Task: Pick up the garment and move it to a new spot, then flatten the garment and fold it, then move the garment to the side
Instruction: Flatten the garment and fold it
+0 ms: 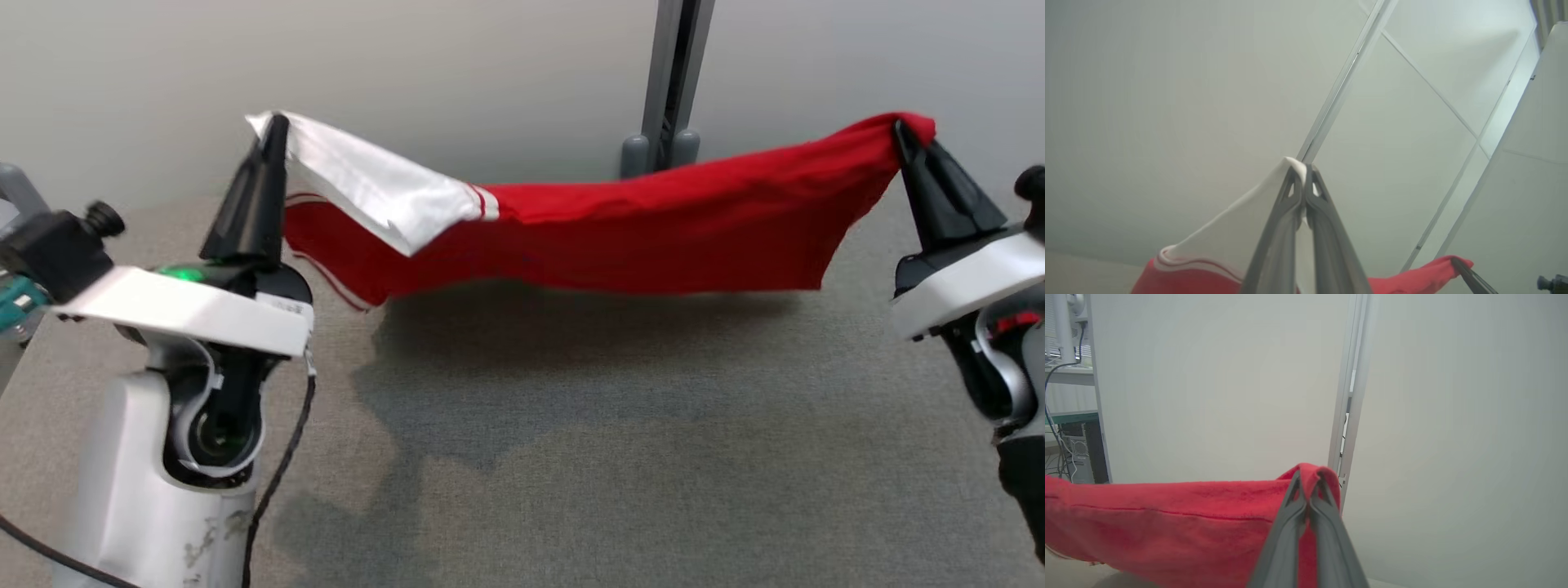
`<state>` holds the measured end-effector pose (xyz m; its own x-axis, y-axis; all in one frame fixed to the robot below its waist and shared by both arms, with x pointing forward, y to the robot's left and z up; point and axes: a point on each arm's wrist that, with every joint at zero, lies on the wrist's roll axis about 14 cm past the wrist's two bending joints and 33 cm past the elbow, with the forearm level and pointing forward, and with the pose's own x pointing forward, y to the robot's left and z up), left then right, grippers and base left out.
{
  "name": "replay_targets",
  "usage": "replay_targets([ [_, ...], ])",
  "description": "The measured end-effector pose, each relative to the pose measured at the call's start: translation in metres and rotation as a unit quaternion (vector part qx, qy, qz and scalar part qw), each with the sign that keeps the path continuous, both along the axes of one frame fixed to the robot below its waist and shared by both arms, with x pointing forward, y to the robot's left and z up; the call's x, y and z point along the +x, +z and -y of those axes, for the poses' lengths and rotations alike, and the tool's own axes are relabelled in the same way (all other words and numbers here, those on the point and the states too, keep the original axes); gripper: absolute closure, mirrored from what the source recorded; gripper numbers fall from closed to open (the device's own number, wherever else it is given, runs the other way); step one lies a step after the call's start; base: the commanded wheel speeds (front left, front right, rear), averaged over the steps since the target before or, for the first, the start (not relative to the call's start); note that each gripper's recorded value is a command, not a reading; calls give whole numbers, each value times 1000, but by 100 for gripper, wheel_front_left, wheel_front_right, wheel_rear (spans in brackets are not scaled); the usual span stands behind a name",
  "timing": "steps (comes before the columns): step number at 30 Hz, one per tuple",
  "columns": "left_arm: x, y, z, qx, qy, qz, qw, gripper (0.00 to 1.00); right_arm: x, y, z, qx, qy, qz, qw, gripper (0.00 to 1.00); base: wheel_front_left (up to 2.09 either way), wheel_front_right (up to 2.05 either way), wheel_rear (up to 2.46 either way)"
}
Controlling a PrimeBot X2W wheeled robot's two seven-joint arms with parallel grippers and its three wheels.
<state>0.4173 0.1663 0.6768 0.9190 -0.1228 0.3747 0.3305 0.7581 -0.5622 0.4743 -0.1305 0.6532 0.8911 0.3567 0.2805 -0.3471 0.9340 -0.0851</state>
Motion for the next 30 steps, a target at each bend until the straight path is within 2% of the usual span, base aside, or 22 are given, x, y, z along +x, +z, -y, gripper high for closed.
replay_targets([
  [5, 3, 50, 1, -35, -15, 33, 999, 100, -4, 41, 8, -16, -5, 26, 1000, 100, 0, 0, 0],
  [12, 38, 91, 13, -73, -63, 10, 995, 100, 17, 77, 16, -30, -15, 23, 999, 100, 0, 0, 0],
  [18, 113, 124, 6, -60, -51, -2, 997, 100, 74, 102, 5, -9, 7, 7, 1000, 100, 0, 0, 0],
  [20, 143, 127, 7, -50, -42, -5, 998, 100, 101, 99, 1, -35, 3, -2, 999, 100, 0, 0, 0],
  [23, 188, 121, 11, -33, -27, -6, 999, 100, 142, 97, -6, -17, 11, -10, 1000, 100, 0, 0, 0],
  [24, 188, 121, 11, -33, -27, -6, 999, 100, 142, 97, -6, -17, 11, -10, 1000, 100, 0, 0, 0],
  [28, 229, 139, 7, -30, 7, 53, 998, 100, 186, 117, -1, 12, -5, 45, 999, 100, 0, 0, 0],
  [30, 244, 143, 7, -34, 19, 87, 995, 100, 203, 115, 2, 30, -13, 68, 997, 100, 0, 0, 0],
])
